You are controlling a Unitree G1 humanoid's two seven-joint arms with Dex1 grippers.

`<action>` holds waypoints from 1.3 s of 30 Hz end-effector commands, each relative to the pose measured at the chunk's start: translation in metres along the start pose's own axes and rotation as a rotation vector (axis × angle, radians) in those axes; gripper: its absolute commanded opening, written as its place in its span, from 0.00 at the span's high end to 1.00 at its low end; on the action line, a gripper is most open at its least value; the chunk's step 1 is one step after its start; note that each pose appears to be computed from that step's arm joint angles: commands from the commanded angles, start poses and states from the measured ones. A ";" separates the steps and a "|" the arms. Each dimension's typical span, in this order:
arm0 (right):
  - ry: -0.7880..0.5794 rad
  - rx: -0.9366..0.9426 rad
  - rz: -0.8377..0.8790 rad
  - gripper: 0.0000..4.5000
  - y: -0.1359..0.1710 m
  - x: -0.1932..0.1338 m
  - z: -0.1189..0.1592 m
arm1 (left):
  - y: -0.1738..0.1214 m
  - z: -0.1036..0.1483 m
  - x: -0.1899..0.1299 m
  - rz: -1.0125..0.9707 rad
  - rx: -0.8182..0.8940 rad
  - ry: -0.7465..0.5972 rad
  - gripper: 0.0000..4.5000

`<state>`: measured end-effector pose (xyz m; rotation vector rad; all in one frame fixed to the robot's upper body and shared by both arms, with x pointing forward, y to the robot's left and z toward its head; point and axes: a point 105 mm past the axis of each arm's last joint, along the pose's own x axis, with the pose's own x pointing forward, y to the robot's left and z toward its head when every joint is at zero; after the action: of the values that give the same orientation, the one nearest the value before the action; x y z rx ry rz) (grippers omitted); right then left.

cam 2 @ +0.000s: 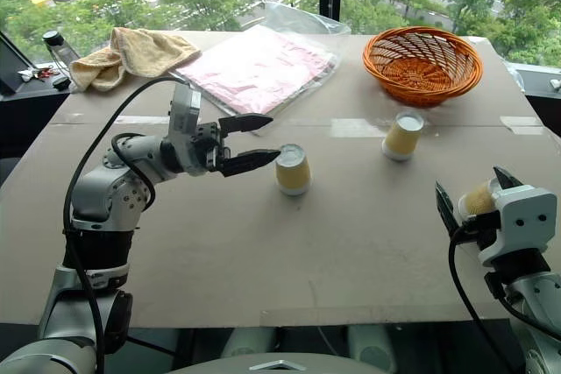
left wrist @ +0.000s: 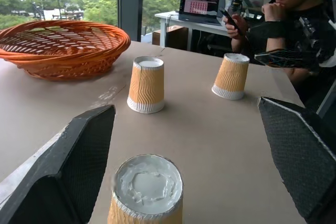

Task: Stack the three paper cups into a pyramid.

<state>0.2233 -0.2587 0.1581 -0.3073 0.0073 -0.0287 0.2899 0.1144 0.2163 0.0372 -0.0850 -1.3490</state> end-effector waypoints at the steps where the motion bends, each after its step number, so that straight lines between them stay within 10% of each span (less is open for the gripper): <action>1: 0.085 -0.006 -0.094 0.00 -0.026 0.006 -0.015 | -0.045 0.016 0.009 -0.183 0.021 0.007 0.01; 10: 0.190 0.180 -0.132 0.00 -0.043 0.022 -0.040 | -0.071 -0.002 0.013 -0.224 -0.009 0.039 0.01; 16: 0.148 0.240 -0.064 0.50 -0.035 0.025 -0.034 | -0.068 -0.006 0.012 -0.191 -0.005 0.028 0.00; 26: -0.042 0.166 0.609 0.51 0.087 0.015 0.033 | -0.038 -0.029 -0.047 0.123 -0.031 -0.014 0.00; 39: -0.090 0.057 0.758 0.51 0.167 0.073 0.038 | -0.051 -0.032 -0.095 0.167 -0.014 0.102 0.00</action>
<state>0.2994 -0.0969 0.1337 -0.2166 0.0875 0.7125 0.2284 0.1948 0.1641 0.0357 0.0508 -1.1621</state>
